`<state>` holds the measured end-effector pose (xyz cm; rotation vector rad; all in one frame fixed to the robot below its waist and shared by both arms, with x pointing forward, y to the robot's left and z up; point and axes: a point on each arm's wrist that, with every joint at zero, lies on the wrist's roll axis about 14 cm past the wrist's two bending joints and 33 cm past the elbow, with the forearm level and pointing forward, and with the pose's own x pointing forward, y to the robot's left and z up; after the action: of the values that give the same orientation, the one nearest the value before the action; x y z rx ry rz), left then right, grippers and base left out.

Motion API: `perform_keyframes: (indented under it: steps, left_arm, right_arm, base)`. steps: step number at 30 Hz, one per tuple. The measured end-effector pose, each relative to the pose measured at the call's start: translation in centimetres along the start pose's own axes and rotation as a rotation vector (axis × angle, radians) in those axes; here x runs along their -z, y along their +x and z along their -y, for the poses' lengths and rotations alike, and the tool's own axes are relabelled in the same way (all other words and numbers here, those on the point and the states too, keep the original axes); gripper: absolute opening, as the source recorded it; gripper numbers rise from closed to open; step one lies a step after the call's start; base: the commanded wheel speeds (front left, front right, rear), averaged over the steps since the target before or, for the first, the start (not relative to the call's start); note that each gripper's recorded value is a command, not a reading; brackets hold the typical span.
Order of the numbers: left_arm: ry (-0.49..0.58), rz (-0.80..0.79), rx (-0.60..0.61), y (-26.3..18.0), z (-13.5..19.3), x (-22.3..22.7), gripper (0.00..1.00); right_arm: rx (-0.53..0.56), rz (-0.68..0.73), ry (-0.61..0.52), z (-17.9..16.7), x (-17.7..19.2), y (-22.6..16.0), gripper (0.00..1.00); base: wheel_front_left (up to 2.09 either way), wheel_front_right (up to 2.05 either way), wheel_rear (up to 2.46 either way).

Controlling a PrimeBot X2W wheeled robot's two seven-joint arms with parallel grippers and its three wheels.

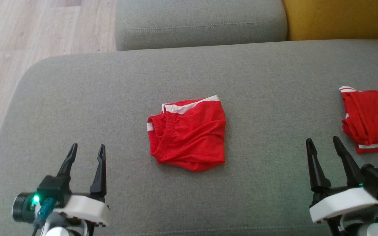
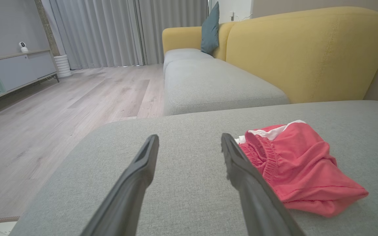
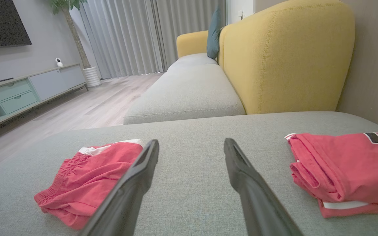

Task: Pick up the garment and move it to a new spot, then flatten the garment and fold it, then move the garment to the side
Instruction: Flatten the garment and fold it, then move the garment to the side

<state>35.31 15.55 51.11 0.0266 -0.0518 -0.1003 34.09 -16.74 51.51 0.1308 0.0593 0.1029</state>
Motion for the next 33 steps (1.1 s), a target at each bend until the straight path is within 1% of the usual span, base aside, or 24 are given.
perform_keyframes:
  steps: [15,18,21,26,33]
  left_arm:
    - [0.007,-0.007,-0.011,0.1,-0.4,0.2,1.0]
    - [0.007,-0.004,-0.018,0.4,-0.6,0.3,1.0]
    - [0.006,0.023,-0.024,1.5,-0.9,-0.3,1.0]
    - [0.003,0.095,-0.037,3.6,-1.4,-1.9,1.0]
    - [-0.001,0.083,-0.099,4.5,-3.3,-1.3,1.0]
  right_arm:
    - [0.0,-0.02,0.001,0.1,0.6,0.4,1.0]
    - [-0.007,-0.049,0.003,-0.1,1.3,0.9,1.0]
    - [-0.022,-0.08,0.006,-0.4,2.3,2.3,1.0]
    - [-0.093,-0.142,0.022,-2.6,4.4,5.9,1.0]
    - [-0.251,-0.294,0.035,-8.0,9.6,10.0,1.0]
  base:
    - [0.0,0.0,0.0]
    - [0.0,0.0,0.0]
    - [0.0,0.0,0.0]
    - [0.0,0.0,0.0]
    - [0.0,0.0,0.0]
